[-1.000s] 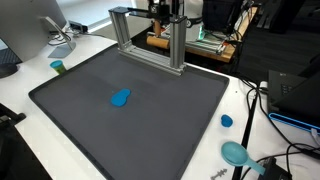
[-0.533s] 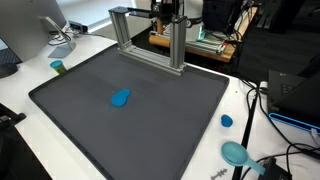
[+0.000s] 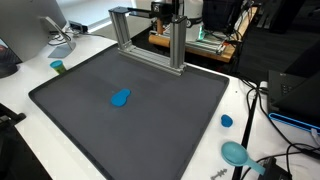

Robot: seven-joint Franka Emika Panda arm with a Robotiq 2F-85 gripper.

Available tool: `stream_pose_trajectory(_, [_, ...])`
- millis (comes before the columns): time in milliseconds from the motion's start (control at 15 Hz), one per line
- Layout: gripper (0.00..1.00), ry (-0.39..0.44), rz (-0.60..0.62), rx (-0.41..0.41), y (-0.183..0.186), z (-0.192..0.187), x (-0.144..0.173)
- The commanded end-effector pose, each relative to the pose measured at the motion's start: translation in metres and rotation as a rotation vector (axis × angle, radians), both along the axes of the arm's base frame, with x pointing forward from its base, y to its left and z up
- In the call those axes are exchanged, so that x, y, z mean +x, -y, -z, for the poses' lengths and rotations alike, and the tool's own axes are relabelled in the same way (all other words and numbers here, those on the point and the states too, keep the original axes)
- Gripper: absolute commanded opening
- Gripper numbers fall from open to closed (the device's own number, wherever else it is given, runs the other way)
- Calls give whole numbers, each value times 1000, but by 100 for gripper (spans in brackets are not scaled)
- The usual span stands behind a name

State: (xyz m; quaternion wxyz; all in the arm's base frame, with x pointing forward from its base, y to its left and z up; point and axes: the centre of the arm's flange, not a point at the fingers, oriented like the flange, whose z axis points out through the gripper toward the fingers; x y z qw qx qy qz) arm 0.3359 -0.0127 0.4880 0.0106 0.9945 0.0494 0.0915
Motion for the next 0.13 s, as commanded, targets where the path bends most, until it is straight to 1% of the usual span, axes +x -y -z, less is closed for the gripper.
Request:
stream_pose_trajectory(0, [100, 33, -29, -24, 1, -11, -7])
stream_pose_trajectory(67, [100, 55, -35, -28, 1, -19, -12])
